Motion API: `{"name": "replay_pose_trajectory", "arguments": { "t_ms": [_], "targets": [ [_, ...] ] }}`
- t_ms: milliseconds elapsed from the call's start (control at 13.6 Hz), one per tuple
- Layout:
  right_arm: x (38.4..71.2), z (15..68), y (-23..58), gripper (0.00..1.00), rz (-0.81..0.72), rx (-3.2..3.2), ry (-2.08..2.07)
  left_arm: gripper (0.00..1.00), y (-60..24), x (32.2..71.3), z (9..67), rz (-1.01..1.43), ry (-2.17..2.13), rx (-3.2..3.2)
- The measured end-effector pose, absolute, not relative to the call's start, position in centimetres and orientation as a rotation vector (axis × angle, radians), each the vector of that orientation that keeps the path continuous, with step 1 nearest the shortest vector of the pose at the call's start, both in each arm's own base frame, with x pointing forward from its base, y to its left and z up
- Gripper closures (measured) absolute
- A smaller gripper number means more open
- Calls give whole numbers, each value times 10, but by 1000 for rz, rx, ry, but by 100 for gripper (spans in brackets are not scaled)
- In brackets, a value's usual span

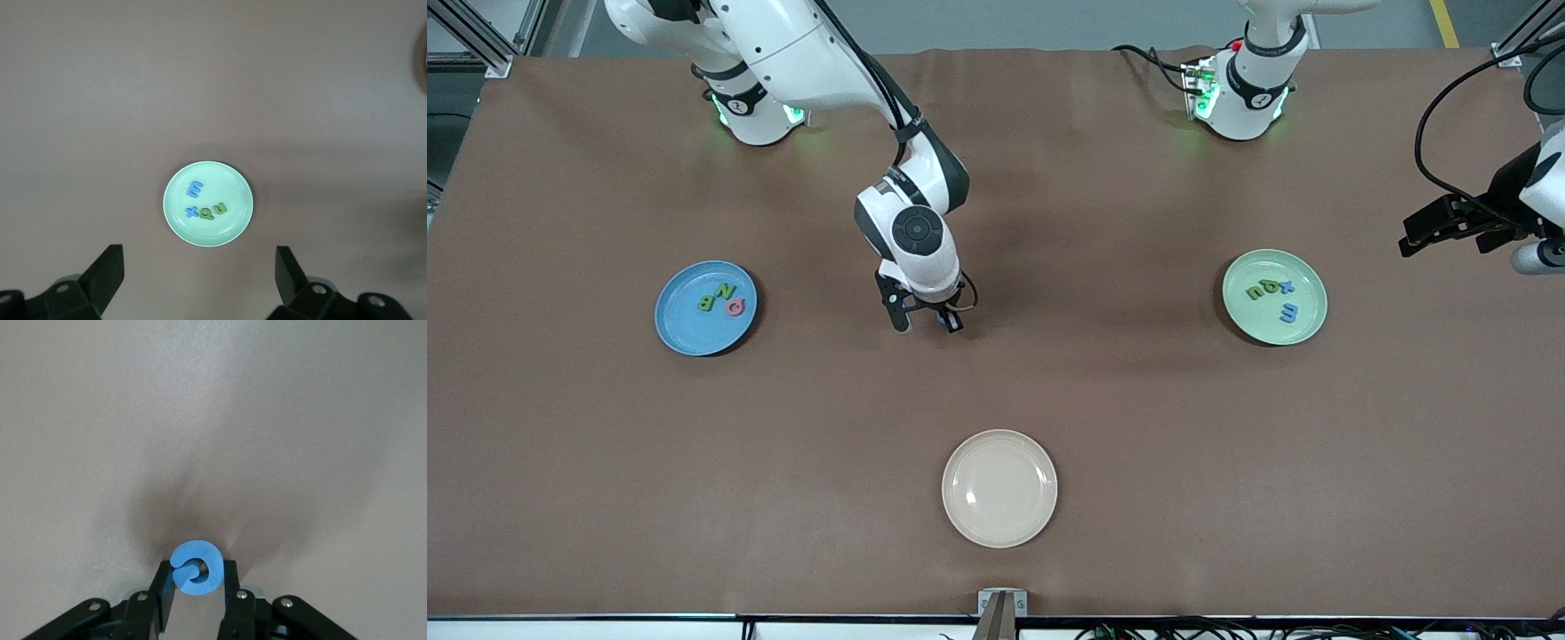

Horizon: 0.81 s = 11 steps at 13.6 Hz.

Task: Sort uppercase to blue plate, lowercase to green plate
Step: 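Close the right gripper on the blue C and lift it, then carry the C with the right gripper over the blue plate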

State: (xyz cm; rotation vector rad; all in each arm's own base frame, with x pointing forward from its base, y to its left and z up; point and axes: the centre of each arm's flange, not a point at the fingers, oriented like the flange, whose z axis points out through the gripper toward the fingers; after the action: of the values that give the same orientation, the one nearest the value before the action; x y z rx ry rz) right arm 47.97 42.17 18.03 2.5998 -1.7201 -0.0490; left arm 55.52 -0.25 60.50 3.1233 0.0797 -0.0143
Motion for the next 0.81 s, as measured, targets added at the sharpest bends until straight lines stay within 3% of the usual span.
{"name": "replay_pose_trajectory", "arguments": {
  "t_ms": [441, 809],
  "targets": [
    [494, 205, 378, 66, -42, 2528, -1526, 0, 0, 553, 610, 3, 86, 3116],
    [507, 219, 275, 66, -108, 2541, -1384, 0, -3, 548, 622, 40, 78, 3114]
  ]
}}
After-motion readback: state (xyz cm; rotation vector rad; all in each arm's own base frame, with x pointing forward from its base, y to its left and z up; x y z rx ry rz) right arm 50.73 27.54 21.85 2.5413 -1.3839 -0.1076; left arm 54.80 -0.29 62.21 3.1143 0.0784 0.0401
